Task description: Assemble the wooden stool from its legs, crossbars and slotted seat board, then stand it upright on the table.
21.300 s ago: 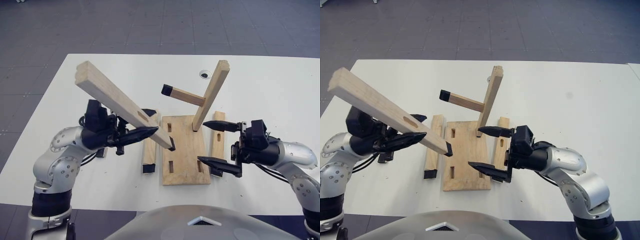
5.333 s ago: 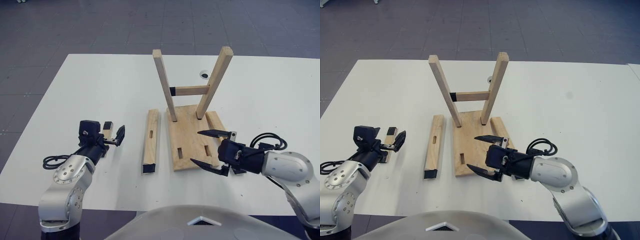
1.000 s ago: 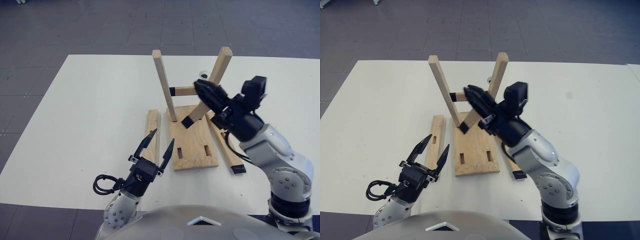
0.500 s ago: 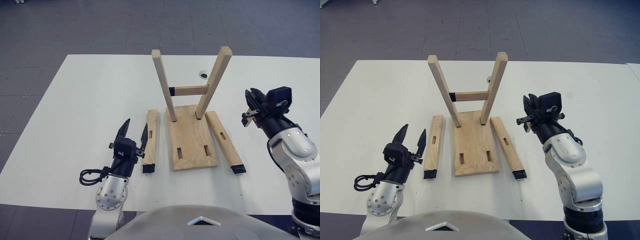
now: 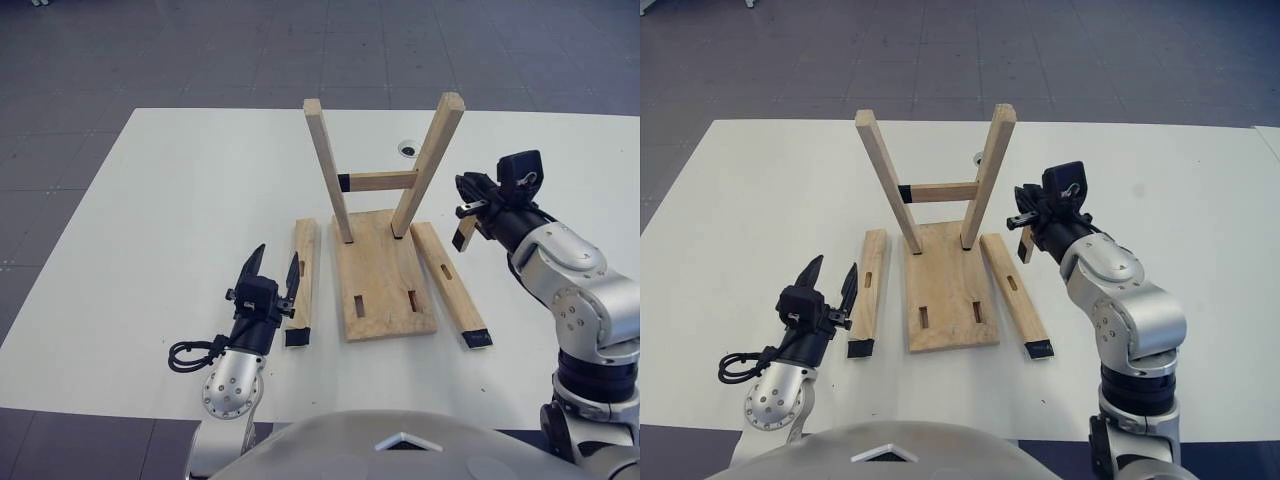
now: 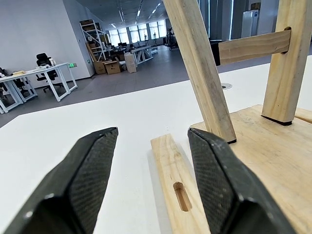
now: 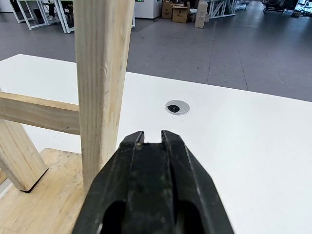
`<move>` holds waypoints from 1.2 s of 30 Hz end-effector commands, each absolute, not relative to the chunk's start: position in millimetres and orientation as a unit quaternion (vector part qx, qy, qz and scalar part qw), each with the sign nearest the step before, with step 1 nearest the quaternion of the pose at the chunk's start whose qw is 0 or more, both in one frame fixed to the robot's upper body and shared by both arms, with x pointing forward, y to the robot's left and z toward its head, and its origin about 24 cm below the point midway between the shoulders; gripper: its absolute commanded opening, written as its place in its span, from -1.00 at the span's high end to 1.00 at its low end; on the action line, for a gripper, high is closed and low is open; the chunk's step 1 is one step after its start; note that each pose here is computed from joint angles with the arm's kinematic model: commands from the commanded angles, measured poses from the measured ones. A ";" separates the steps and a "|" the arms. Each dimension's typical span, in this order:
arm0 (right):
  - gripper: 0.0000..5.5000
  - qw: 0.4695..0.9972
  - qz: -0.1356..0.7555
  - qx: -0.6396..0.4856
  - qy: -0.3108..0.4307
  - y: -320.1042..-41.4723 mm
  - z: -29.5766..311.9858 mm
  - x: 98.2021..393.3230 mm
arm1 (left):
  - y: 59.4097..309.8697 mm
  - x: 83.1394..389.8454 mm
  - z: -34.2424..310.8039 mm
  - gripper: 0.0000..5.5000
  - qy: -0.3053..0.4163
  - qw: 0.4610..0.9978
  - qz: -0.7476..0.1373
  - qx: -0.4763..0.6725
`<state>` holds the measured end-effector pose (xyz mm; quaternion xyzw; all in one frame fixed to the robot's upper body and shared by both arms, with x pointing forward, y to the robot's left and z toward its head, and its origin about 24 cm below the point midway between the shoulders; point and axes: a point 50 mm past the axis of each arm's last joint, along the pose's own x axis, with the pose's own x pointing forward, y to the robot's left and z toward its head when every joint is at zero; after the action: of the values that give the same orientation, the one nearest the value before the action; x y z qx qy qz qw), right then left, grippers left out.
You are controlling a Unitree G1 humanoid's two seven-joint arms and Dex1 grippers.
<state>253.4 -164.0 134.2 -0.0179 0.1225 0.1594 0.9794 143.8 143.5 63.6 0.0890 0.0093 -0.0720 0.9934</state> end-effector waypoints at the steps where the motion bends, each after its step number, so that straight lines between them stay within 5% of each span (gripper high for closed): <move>1: 0.85 0.974 0.173 -0.020 0.146 -155.5 123.6 249.9 | 145.2 145.1 63.1 0.04 0.016 0.993 -0.066 0.096; 36: 0.85 0.973 0.174 -0.030 0.148 -151.1 119.6 227.8 | 149.7 144.4 67.0 0.04 0.012 0.992 -0.061 0.108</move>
<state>229.5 -150.2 117.8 -0.0291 0.1484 0.1761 0.9727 144.2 148.5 65.9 0.1010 0.0110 -0.0636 0.9928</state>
